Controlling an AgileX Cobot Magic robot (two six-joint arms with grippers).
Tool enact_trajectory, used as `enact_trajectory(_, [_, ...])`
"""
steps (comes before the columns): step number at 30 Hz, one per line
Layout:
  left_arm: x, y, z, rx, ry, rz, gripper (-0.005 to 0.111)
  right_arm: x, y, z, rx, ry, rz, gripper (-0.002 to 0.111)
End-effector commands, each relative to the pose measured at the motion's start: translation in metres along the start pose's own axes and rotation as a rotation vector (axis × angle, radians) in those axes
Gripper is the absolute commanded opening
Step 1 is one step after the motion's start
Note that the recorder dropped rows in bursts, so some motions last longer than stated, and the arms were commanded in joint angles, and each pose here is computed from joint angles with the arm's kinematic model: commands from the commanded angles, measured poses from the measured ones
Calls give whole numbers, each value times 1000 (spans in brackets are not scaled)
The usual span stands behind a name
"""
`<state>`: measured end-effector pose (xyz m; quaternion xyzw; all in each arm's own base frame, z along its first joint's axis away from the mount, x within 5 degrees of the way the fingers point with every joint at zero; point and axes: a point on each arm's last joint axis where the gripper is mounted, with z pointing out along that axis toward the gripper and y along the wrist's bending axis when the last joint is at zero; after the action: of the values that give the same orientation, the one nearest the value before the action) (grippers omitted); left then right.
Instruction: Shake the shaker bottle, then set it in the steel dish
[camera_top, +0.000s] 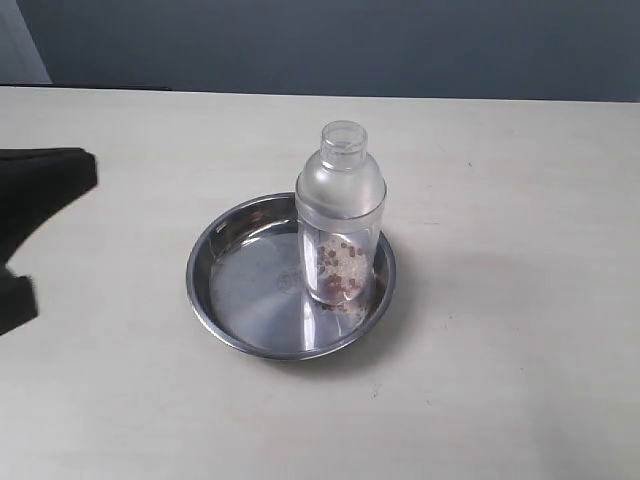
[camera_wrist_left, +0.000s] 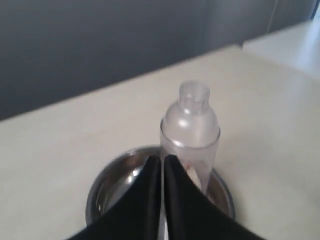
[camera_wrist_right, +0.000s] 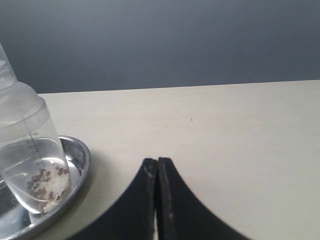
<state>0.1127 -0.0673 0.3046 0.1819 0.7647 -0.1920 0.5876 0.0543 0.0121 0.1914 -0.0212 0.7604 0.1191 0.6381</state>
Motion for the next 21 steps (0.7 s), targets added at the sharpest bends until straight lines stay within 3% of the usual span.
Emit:
enact_trajectory(1, [21, 4, -26, -13, -218, -53, 3, -1, 0, 0, 1, -17, 4, -1])
enact_trajectory(8, [42, 3, -35, 3, -128, -35, 3, -1, 0, 0, 1, -14, 4, -1])
enact_trajectory(14, [46, 4, -37, -12, -140, 27, 3, -1, 0, 0, 1, -16, 4, -1])
enact_trajectory(17, [69, 9, -47, -68, -205, 98, 3, -1, 0, 0, 1, -16, 4, -1])
enact_trajectory(21, [97, 15, -52, -142, -232, 95, 3, -1, 0, 0, 1, -16, 4, -1])
